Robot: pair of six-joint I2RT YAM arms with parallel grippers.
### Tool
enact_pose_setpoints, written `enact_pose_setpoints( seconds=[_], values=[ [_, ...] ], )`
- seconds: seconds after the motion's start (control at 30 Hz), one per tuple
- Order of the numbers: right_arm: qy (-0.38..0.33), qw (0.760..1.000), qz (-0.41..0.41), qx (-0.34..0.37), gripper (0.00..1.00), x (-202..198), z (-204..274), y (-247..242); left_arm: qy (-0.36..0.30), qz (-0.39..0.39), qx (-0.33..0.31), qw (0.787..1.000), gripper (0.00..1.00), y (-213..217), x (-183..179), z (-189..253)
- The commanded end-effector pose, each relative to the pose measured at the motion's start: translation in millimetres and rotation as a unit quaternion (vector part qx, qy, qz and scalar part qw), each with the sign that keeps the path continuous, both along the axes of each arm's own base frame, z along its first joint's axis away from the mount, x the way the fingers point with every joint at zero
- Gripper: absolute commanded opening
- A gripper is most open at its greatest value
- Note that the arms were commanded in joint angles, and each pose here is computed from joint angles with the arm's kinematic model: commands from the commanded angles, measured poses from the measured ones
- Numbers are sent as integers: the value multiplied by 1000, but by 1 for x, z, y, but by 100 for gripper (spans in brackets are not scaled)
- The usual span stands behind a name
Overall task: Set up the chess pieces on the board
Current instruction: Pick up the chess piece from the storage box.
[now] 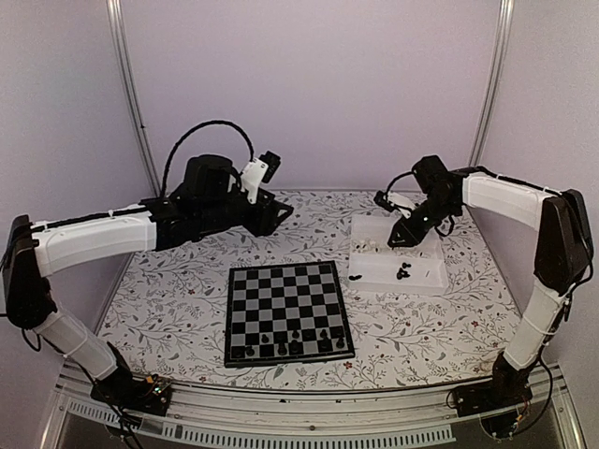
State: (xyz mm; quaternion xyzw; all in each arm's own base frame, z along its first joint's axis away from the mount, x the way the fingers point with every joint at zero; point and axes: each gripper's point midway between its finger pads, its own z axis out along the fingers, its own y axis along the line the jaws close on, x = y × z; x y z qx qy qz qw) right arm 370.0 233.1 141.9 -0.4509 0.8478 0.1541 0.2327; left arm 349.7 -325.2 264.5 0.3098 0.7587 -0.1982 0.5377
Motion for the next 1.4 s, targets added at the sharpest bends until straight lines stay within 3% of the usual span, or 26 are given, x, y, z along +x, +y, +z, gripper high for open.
enact_pose_setpoints(
  seconds=[0.0, 0.17, 0.37, 0.8, 1.17, 1.37],
  values=[
    [3, 999, -54, 6, 24, 9, -19, -51, 50, -102, 10, 993, 61, -56, -29, -27],
    [28, 996, -78, -23, 18, 15, -59, -83, 74, -174, 31, 982, 61, -111, -38, -43],
    [47, 997, -50, -37, 19, 12, -86, -83, 83, -219, 52, 971, 60, -149, -40, -56],
    [82, 994, 37, -59, 28, -8, -129, -72, 113, -223, 45, 967, 60, -175, -32, -78],
    [122, 989, 67, -48, 30, -32, -142, -65, 119, -221, 56, 966, 61, -173, -31, -93],
    [94, 993, 57, -47, 29, -19, -126, -65, 118, -221, 56, 966, 61, -174, -30, -96]
  ],
)
